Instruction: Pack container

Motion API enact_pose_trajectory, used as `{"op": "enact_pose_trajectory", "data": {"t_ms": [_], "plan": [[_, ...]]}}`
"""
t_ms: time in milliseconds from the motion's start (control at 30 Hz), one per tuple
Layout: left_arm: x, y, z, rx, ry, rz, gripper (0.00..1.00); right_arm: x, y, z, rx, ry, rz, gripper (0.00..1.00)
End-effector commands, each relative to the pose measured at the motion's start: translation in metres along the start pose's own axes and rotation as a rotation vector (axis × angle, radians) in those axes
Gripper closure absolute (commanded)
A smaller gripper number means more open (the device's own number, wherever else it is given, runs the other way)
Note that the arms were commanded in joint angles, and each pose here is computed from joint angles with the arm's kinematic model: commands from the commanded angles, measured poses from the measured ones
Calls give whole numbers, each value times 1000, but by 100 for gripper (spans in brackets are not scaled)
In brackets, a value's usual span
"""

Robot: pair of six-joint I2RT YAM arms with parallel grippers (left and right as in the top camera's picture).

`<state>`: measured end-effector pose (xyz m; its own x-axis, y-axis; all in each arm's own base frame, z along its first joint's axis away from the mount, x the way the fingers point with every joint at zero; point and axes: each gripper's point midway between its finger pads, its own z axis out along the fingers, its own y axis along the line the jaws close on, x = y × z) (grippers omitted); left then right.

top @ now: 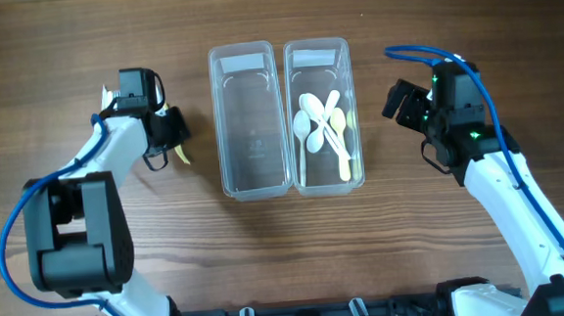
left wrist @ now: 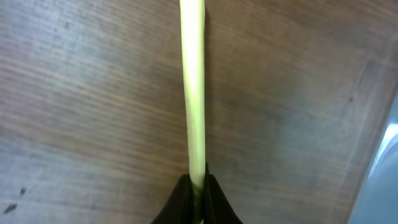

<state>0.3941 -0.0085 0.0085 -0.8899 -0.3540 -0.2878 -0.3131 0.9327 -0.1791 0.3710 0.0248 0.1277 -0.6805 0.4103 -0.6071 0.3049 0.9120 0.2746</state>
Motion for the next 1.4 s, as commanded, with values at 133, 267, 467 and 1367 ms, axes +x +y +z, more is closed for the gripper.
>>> {"op": "enact_pose_trajectory", "data": {"t_ms": [133, 267, 467, 1367], "plan": [[-31, -14, -44, 35, -125, 27, 96, -1, -3, 1, 18, -8, 5, 0], [-39, -20, -63, 58, -169, 33, 96, -1, -3, 1, 18, -8, 5, 0], [-51, -62, -122, 154, -283, 103, 96, -1, -3, 1, 19, -8, 5, 0], [39, -181, -129, 326, -165, 433, 42, -1, -3, 1, 19, -9, 5, 0]]}}
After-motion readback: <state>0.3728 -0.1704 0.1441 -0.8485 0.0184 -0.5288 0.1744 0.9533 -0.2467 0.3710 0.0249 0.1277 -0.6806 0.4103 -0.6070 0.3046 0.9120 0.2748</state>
